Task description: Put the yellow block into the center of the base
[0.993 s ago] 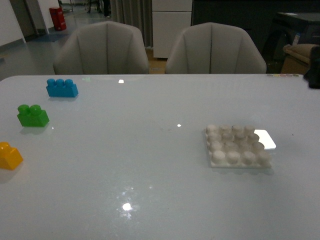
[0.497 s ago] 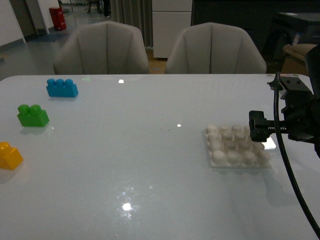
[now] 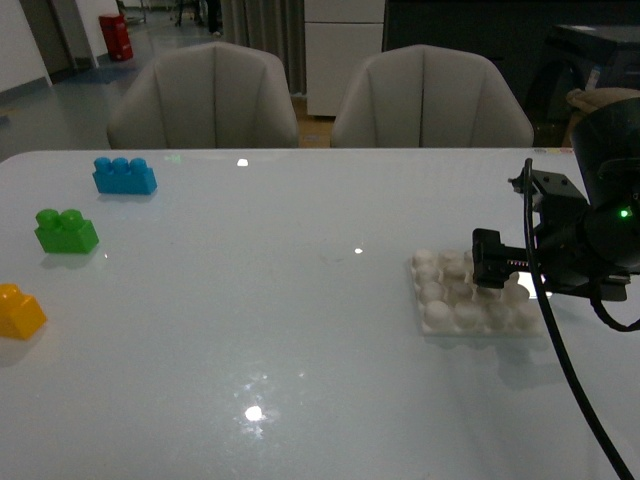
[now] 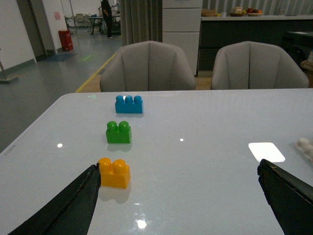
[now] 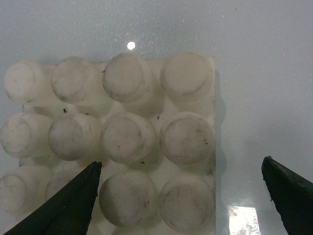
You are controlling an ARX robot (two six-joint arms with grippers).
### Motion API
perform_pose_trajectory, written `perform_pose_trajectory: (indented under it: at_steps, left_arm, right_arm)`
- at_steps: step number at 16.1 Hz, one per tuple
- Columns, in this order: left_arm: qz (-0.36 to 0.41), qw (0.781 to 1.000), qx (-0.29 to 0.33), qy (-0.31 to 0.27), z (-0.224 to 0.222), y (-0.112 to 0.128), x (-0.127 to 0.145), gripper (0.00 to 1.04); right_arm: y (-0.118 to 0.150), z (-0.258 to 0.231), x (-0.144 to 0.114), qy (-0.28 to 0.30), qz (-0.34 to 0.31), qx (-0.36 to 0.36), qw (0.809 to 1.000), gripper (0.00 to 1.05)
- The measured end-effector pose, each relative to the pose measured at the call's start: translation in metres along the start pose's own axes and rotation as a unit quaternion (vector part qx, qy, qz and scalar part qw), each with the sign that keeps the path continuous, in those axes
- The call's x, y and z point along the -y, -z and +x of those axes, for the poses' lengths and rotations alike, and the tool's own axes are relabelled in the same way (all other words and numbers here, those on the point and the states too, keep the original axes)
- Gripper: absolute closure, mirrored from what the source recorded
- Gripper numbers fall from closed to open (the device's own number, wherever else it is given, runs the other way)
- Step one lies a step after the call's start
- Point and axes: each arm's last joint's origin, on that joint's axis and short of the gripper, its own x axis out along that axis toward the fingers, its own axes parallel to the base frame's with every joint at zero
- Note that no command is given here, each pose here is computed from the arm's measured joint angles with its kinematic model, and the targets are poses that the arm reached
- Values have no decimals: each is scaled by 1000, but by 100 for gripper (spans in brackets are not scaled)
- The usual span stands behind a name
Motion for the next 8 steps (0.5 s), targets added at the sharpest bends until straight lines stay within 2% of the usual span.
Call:
perform_pose_trajectory:
  at_steps: [2,8]
  left_arm:
    - [0,1000,0,0,0,0,0,7]
    - [0,1000,0,0,0,0,0,7]
  right_arm:
    - [3,5,1,-5,9,-9,1000,6]
    - [14,6,-30,-48,9,-23,999,6]
